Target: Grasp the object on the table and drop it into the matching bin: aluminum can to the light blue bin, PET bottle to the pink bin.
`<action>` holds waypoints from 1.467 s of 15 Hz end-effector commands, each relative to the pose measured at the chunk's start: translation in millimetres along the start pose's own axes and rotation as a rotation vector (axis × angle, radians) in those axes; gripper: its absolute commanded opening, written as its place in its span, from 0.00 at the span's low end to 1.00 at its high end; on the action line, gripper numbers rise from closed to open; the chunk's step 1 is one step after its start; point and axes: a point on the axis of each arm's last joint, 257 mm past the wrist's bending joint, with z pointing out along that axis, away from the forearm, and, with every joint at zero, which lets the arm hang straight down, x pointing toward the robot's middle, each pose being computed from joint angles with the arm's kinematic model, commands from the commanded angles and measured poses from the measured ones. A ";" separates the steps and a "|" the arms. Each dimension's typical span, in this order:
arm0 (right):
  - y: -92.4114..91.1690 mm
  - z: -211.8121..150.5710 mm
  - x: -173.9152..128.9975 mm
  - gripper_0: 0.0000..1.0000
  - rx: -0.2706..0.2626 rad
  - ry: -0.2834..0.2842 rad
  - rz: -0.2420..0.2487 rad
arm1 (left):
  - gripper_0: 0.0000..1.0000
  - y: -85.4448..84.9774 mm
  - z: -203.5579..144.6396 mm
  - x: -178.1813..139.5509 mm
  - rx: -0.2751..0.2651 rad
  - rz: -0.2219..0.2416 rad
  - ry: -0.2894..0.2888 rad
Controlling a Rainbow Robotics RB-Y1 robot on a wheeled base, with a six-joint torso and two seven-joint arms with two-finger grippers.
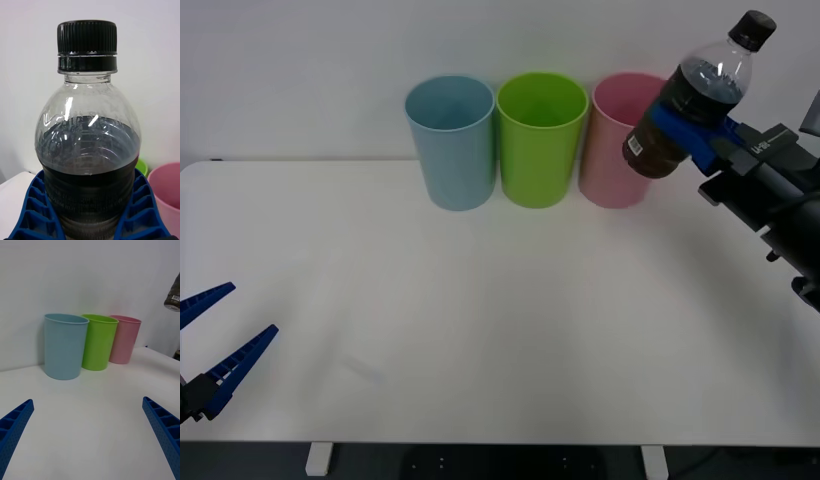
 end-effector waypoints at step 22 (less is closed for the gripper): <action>-143.0 127.5 2.8 0.00 0.187 0.113 -0.151 | 1.00 0.0 0.0 0.0 0.000 0.000 0.000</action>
